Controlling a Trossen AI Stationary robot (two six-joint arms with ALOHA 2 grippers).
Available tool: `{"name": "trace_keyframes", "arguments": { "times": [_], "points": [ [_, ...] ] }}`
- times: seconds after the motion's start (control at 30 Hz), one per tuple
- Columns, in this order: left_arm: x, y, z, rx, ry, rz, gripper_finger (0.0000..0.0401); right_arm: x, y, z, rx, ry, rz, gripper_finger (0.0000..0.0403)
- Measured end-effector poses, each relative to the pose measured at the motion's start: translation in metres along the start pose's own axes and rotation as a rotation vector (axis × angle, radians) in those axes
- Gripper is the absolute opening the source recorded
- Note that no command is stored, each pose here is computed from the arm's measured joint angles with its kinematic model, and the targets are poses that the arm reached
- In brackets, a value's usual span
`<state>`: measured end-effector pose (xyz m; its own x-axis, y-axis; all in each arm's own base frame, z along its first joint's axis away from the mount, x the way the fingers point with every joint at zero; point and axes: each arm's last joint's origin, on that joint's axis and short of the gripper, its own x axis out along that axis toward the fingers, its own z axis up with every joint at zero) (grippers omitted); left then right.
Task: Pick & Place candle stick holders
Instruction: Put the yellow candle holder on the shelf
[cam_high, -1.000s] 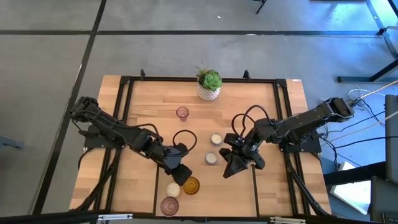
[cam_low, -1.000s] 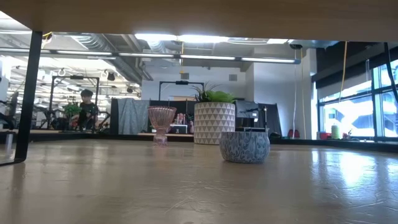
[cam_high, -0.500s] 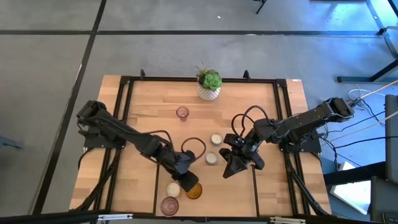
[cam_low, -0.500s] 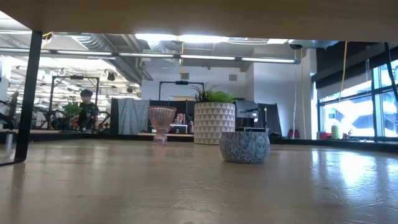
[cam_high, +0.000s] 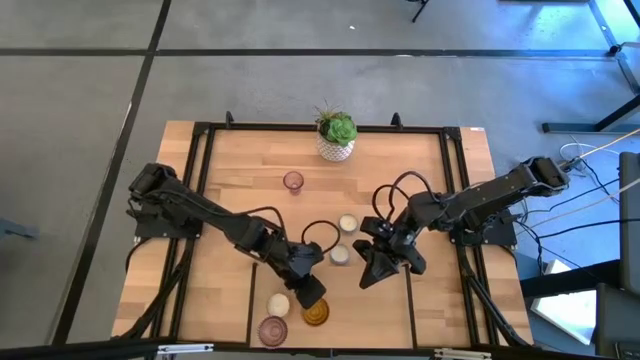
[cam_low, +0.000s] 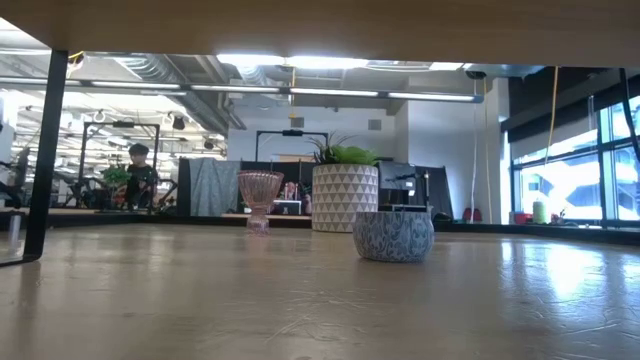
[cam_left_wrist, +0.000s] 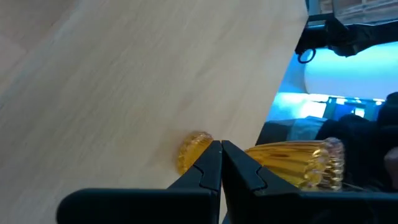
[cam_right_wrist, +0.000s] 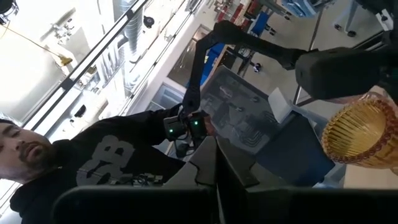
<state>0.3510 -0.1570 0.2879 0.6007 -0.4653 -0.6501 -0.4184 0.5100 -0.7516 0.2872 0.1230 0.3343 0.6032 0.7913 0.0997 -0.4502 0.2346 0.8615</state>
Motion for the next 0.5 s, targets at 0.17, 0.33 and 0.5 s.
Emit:
{"name": "trace_keyframes", "arguments": {
  "times": [0.17,0.33,0.5],
  "points": [
    [-0.0041,-0.0047,0.0040,0.004,0.013,-0.022,0.0002,0.0012,0.0010,-0.0020,0.000,0.007,0.004,0.0003],
    [-0.0040,-0.0057,0.0001,0.007,0.065,-0.033,0.0002,0.0029,0.0024,-0.0047,0.001,0.016,0.009,0.0003],
    [-0.0034,-0.0069,-0.0034,0.004,0.087,-0.040,0.0002,0.0028,0.0023,-0.0046,0.001,0.016,0.009,0.0003]
  ]
}}
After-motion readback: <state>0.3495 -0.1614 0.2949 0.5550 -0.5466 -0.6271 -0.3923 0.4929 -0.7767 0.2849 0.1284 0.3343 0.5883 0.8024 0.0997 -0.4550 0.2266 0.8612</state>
